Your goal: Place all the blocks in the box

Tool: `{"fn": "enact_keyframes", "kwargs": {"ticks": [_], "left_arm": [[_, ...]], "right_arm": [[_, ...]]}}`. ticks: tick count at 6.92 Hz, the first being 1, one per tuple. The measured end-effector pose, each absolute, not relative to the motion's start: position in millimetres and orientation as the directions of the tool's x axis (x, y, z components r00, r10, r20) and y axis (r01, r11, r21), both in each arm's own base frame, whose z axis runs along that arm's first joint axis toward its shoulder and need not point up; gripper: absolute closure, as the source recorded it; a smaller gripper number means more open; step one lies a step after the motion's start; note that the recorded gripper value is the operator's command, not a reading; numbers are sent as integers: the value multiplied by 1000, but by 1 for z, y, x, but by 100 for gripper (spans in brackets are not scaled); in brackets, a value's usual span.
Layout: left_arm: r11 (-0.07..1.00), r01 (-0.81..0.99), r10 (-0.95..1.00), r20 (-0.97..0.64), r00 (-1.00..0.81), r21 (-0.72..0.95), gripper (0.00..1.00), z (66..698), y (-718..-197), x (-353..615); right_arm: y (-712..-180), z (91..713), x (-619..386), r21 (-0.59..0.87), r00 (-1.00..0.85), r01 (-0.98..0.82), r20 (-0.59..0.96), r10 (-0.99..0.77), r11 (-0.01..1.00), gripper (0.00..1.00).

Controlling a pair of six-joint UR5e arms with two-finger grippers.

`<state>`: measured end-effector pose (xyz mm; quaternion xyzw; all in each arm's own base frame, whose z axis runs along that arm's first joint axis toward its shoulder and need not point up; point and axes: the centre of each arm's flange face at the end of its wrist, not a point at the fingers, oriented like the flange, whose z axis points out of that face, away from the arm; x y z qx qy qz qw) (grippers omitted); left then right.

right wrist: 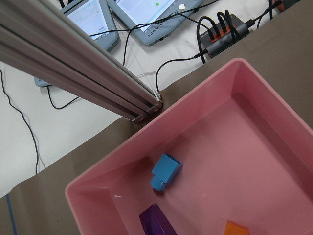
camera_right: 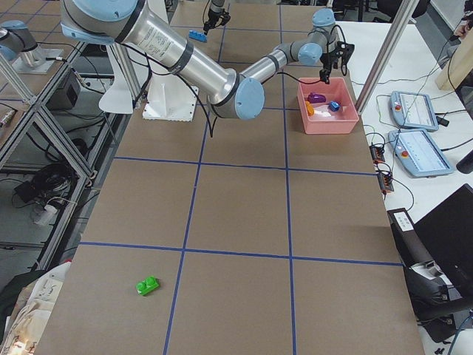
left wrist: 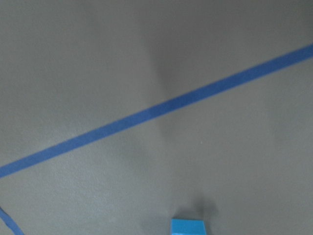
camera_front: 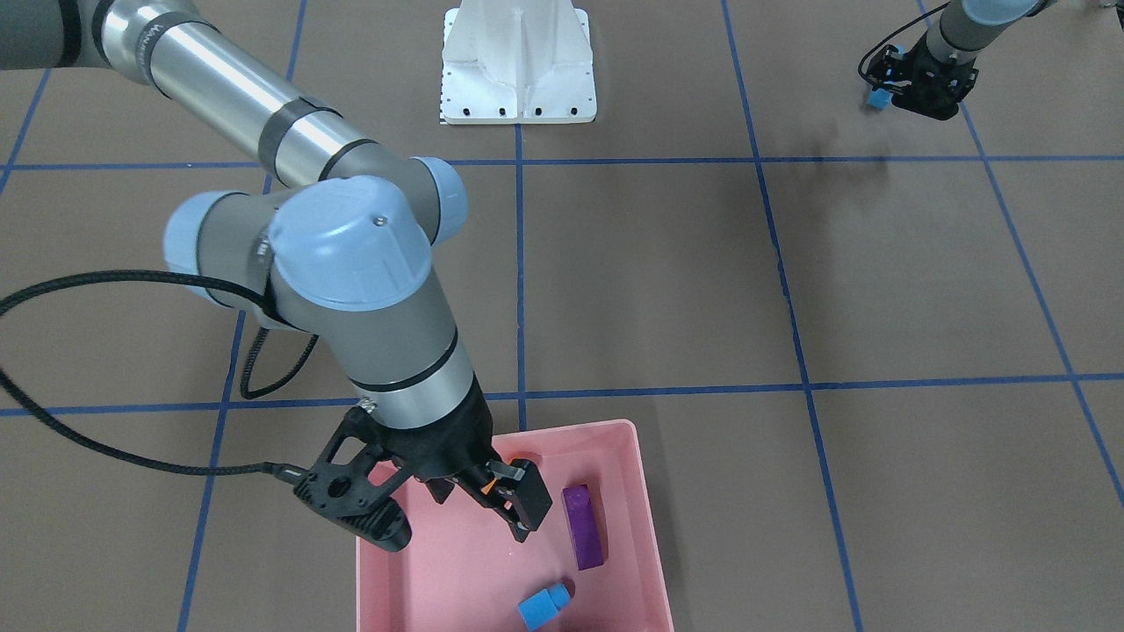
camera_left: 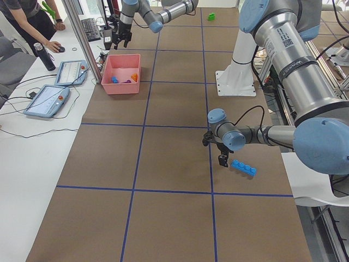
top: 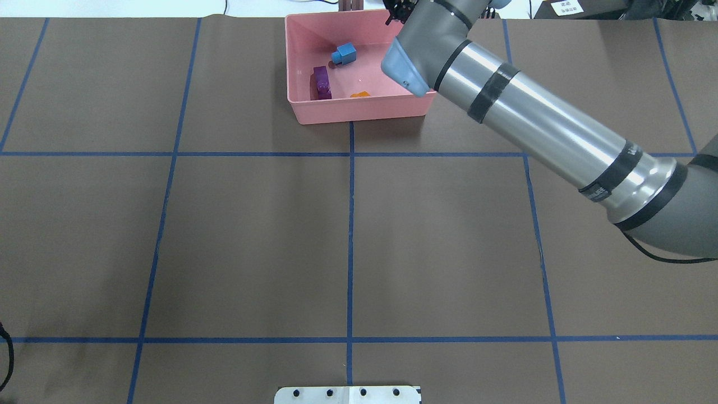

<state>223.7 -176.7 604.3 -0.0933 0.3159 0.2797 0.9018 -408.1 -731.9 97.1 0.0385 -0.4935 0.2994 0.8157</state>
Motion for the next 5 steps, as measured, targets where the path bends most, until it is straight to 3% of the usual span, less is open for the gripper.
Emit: {"fn": "enact_keyframes", "kwargs": {"ticks": [2, 3, 5], "left_arm": [[797, -604, 468, -614, 635, -17, 12, 616, -162, 238], [784, -619, 471, -615, 632, -35, 27, 618, -152, 245], [767, -638, 469, -615, 633, -72, 100, 617, -132, 263]], "right_arm": [[-730, 119, -303, -250, 361, -450, 827, 430, 858, 0], [-722, 143, -269, -258, 368, -436, 823, 433, 862, 0], [-666, 243, -205, -232, 406, -393, 825, 394, 890, 0]]}}
